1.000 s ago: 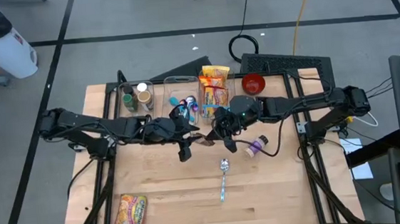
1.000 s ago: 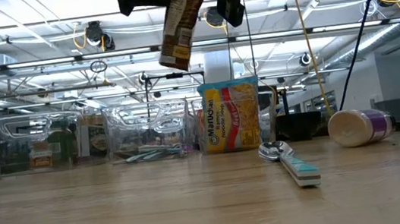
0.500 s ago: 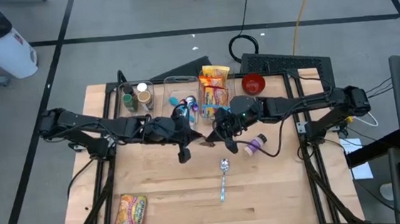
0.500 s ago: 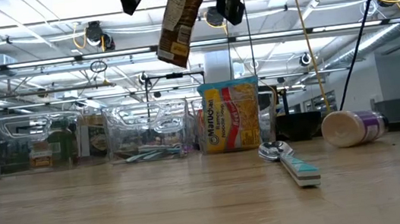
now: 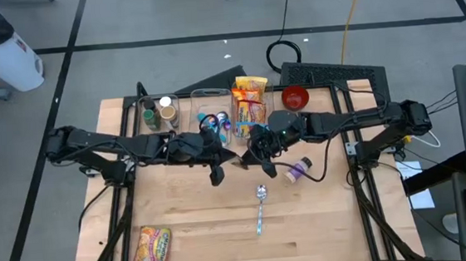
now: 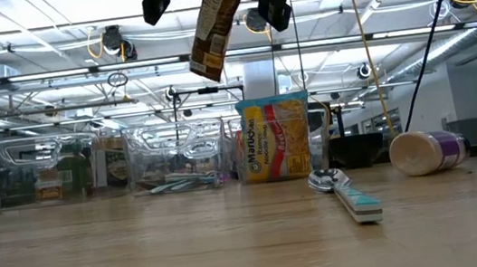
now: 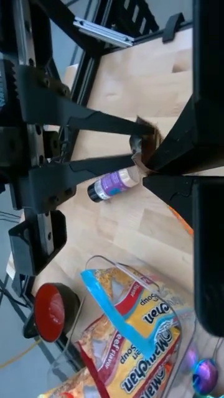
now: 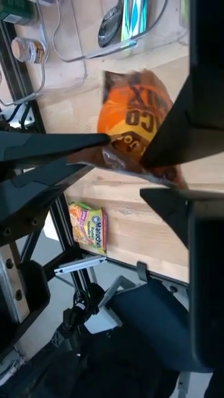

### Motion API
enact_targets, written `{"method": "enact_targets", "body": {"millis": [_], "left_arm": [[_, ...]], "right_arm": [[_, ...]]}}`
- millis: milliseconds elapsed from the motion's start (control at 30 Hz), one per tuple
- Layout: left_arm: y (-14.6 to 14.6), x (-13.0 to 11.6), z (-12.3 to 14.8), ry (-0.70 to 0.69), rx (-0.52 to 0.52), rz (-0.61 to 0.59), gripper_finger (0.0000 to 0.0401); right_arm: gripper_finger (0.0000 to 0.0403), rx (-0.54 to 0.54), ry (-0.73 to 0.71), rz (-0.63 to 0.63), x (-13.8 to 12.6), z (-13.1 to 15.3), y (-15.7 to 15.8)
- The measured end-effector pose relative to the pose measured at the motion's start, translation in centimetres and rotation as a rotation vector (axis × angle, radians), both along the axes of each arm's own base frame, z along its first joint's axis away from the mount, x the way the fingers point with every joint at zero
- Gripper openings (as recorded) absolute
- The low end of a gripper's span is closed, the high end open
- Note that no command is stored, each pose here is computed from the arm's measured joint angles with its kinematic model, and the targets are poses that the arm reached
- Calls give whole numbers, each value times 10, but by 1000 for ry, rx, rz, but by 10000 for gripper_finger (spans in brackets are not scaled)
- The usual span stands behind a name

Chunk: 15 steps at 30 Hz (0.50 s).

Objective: Pick & Place Food Item
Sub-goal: Put the orange spice pack into the left transparent bin

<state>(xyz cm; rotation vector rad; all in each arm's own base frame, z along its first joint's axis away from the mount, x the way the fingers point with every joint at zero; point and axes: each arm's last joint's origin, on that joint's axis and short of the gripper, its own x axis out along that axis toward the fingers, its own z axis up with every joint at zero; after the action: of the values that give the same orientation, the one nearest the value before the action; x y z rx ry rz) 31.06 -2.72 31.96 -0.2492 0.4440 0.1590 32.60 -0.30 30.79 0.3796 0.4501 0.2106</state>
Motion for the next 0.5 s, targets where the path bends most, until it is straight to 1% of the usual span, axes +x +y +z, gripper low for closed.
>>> {"method": "enact_targets", "body": {"millis": [167,267,400,500], "left_arm": [[0,-3,2,-6,-21,18,2],[1,-5,6,-25,-18,34,2],[2,-12,12,-29,-23,50,1],[4,-25,19,-12,-16,85,1]], "right_arm": [[113,8,1,-19,-1,1,-7],[139,11,-17,-47,-5,6,-14],[160,1,-41,-81,-13,15,-25],[168,-16,-80,-107,-22,25,-34]]}}
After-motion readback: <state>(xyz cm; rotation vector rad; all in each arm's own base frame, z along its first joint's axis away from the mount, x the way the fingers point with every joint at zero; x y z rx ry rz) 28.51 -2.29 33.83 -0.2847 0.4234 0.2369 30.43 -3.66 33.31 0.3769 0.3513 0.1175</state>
